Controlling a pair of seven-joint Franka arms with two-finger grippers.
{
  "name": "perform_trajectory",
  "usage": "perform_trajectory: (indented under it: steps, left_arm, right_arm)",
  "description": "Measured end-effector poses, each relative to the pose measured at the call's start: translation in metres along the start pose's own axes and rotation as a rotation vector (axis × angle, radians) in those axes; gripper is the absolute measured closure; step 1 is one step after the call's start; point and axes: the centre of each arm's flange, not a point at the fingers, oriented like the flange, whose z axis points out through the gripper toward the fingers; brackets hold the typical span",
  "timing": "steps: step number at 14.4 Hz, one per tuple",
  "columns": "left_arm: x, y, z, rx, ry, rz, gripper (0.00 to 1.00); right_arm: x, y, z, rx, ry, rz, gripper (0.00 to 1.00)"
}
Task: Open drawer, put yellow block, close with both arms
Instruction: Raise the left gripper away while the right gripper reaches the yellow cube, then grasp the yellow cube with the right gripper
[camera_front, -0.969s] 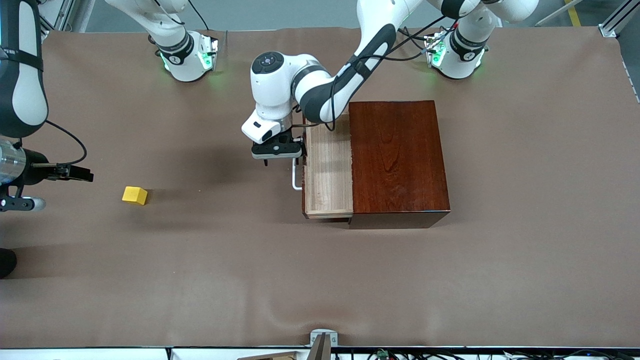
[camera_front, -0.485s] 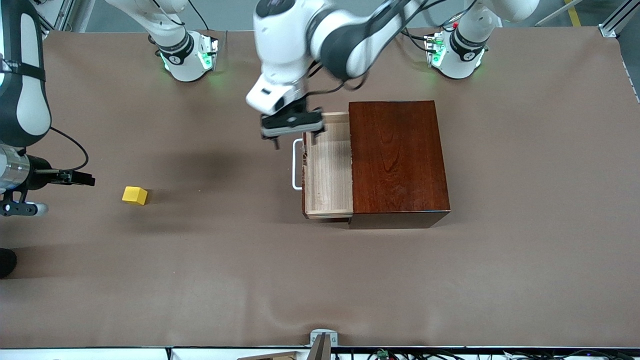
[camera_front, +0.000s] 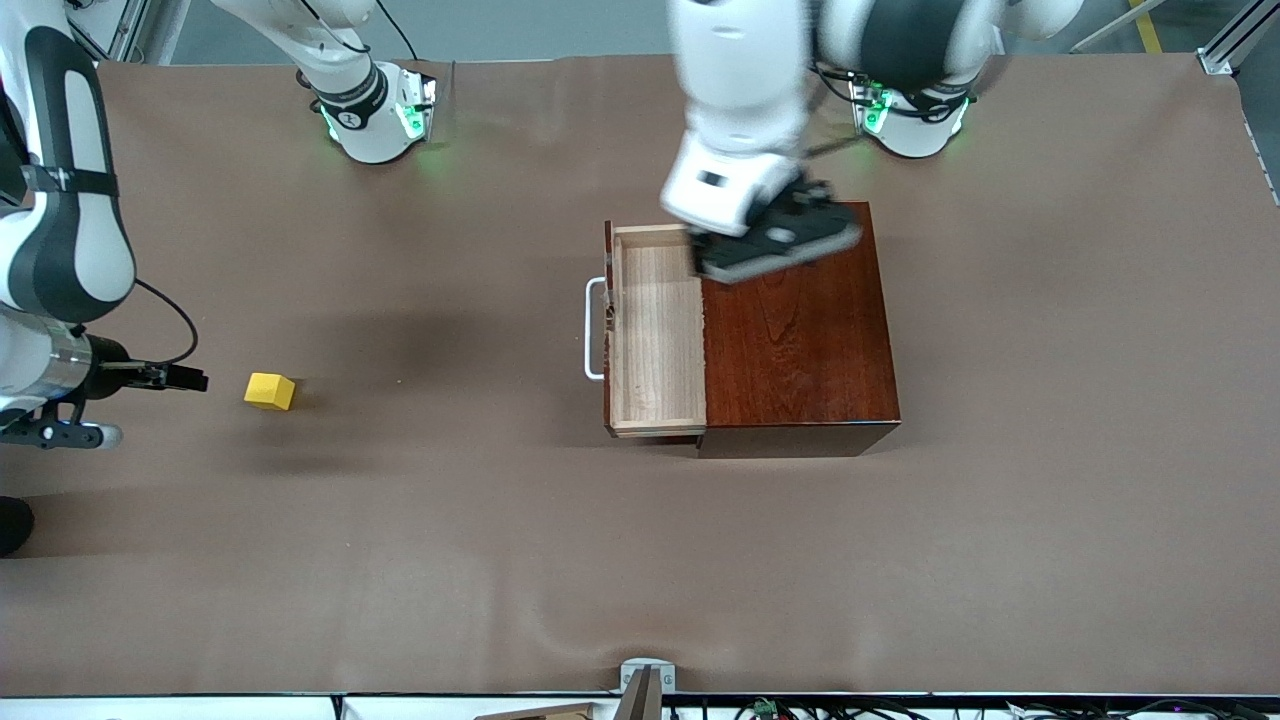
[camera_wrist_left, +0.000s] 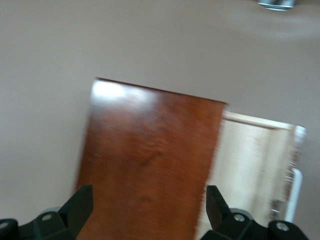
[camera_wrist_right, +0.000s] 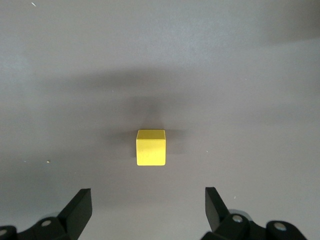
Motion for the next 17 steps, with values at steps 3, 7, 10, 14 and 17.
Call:
perform_trajectory:
  steps: [3, 7, 10, 14, 17]
  left_arm:
    - [0.047, -0.076, -0.006, 0.023, -0.033, 0.061, 0.00]
    - [0.095, -0.172, -0.005, -0.007, -0.082, 0.103, 0.00]
    - [0.107, -0.217, -0.005, -0.036, -0.102, 0.105, 0.00]
    - [0.100, -0.242, -0.005, -0.060, -0.088, 0.171, 0.00]
    - [0.089, -0.274, 0.005, -0.094, -0.075, 0.206, 0.00]
  right_arm:
    - [-0.001, -0.002, 0.015, 0.002, -0.015, -0.003, 0.00]
    - [-0.004, -0.003, 0.056, 0.002, 0.002, -0.005, 0.00]
    - [-0.009, -0.004, 0.078, 0.003, 0.012, -0.005, 0.00]
    - [-0.012, -0.005, 0.105, 0.005, 0.012, -0.006, 0.00]
    - [-0.010, -0.005, 0.128, 0.005, 0.026, -0.006, 0.00]
